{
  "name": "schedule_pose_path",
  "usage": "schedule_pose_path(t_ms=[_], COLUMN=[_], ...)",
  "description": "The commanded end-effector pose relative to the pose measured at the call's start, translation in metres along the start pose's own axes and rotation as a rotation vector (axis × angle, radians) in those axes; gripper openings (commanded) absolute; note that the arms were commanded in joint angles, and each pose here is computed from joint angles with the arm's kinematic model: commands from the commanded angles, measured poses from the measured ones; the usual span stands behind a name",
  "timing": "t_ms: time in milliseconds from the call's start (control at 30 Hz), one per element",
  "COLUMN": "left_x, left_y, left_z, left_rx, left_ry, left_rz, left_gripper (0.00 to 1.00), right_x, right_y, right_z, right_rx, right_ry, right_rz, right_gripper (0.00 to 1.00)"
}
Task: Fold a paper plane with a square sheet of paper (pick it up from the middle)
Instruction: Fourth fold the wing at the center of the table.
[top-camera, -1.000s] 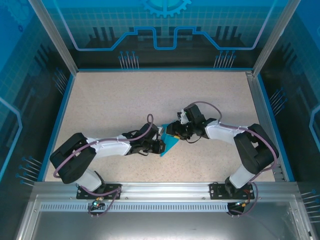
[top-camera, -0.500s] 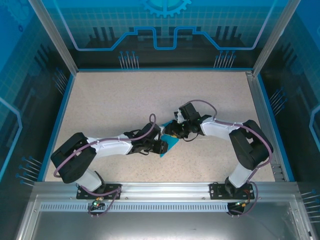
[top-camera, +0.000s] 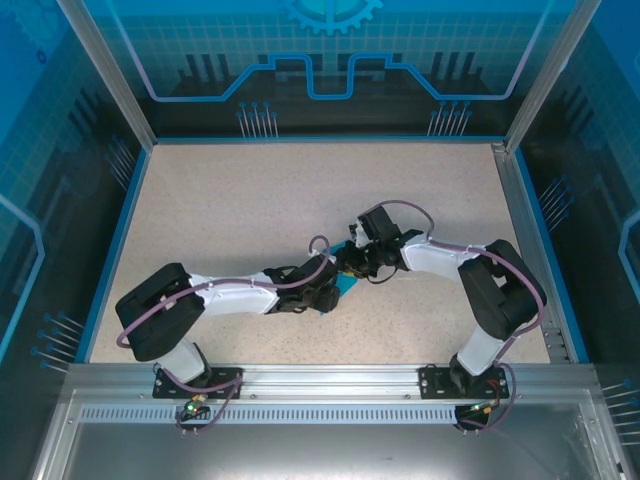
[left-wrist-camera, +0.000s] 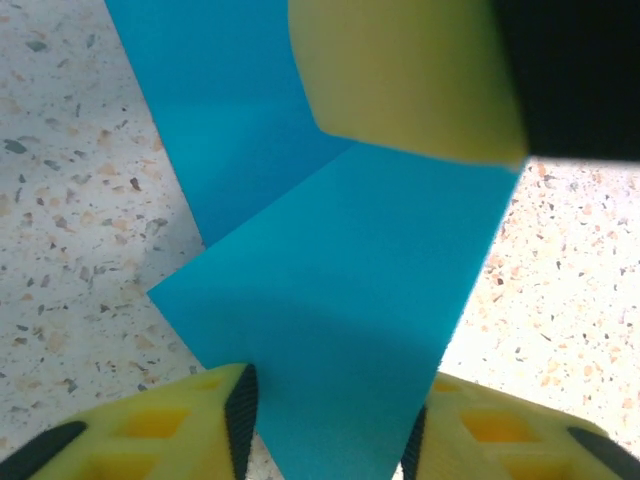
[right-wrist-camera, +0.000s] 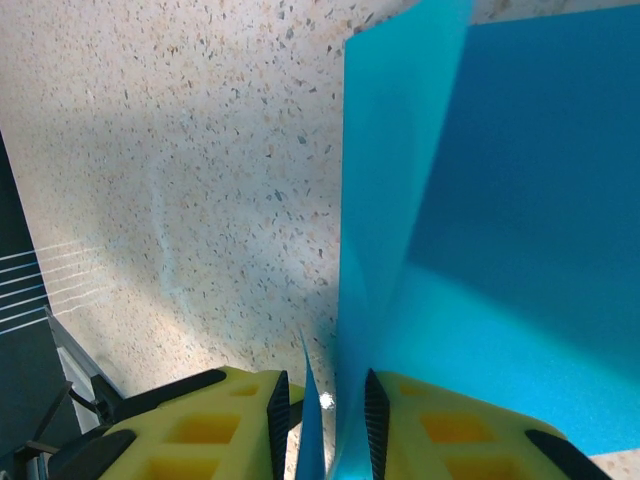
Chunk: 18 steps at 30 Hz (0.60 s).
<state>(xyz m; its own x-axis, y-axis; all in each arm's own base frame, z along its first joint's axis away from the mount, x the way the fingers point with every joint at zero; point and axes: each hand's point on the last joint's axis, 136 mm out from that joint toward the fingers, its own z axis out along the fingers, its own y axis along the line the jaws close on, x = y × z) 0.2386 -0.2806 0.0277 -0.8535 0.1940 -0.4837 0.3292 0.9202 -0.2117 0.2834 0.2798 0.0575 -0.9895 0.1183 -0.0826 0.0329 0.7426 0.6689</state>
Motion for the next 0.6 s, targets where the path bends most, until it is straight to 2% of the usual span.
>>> schedule_pose_path(t_ms=[0, 567], left_x=[0.0028, 0.0100], left_y=[0.0008, -0.0014], left_z=[0.0014, 0.0028], left_rx=[-0.047, -0.041], left_ry=[0.009, 0.011], left_rz=[0.011, 0.012], left_gripper=[0.38, 0.15], right_x=[0.0025, -0.0004], right_y=[0.0040, -0.0042], right_z=[0.0013, 0.0009], right_rx=[-0.008, 0.009], right_ry=[0.010, 0.005], right_rz=[0.002, 0.021], right_gripper=[0.29, 0.29])
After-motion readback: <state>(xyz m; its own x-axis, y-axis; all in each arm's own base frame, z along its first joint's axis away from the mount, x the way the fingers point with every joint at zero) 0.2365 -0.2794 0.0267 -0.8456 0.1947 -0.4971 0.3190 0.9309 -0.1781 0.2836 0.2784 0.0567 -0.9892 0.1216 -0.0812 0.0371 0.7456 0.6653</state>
